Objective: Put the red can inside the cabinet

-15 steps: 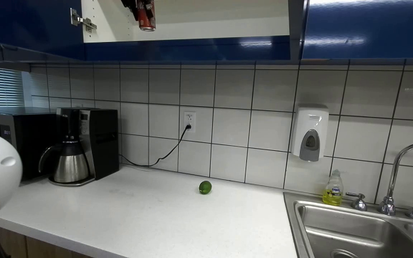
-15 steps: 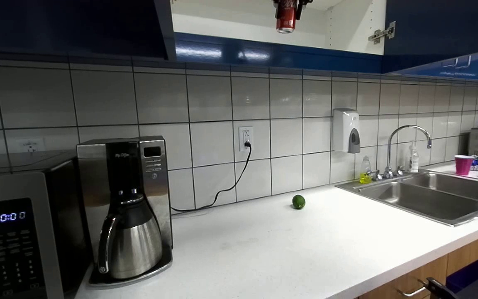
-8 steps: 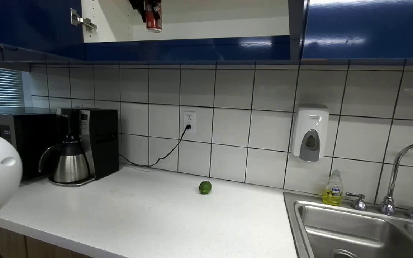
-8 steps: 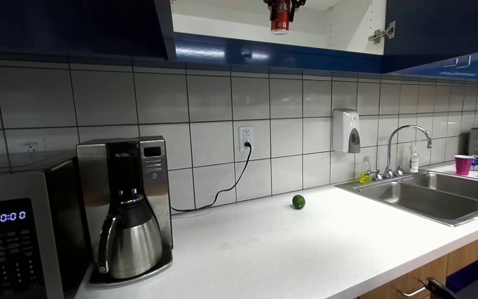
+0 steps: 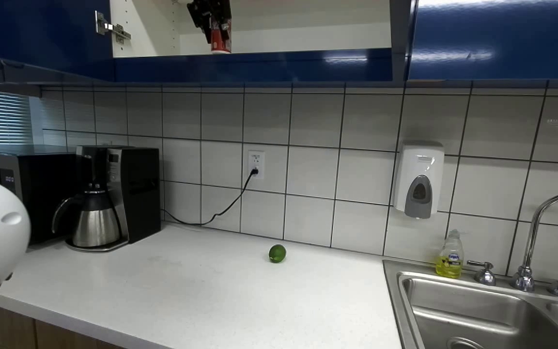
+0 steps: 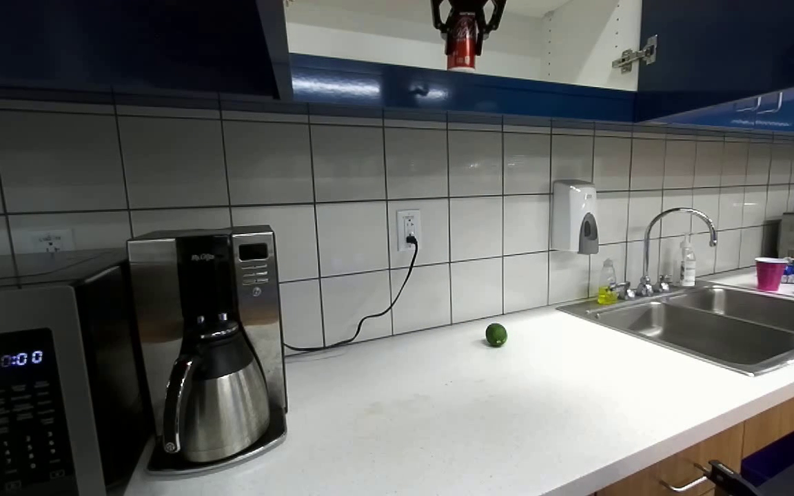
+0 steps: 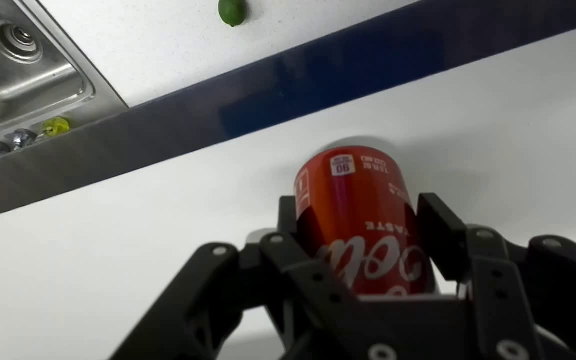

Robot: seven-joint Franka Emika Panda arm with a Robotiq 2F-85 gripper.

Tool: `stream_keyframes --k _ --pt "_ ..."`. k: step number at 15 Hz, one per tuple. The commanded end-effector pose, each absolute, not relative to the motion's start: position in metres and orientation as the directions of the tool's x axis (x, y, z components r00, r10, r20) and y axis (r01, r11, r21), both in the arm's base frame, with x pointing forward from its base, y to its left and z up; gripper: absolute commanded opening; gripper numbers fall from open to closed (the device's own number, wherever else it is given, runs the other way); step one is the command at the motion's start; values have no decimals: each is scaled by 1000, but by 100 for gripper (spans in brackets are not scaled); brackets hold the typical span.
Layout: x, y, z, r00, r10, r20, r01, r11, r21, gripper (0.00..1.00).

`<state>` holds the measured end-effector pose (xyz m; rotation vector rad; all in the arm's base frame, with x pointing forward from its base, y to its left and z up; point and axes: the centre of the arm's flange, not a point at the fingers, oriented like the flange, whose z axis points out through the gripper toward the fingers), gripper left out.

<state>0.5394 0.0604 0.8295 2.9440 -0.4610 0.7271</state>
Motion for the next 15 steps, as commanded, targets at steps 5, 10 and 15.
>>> stream_keyframes --k 5,10,15 --pt "568 49 849 851 -297 433 -335 -942 12 37" --pt "574 48 843 856 -307 415 -344 -939 14 88" --pt "569 47 840 857 -308 412 -345 -939 15 100"
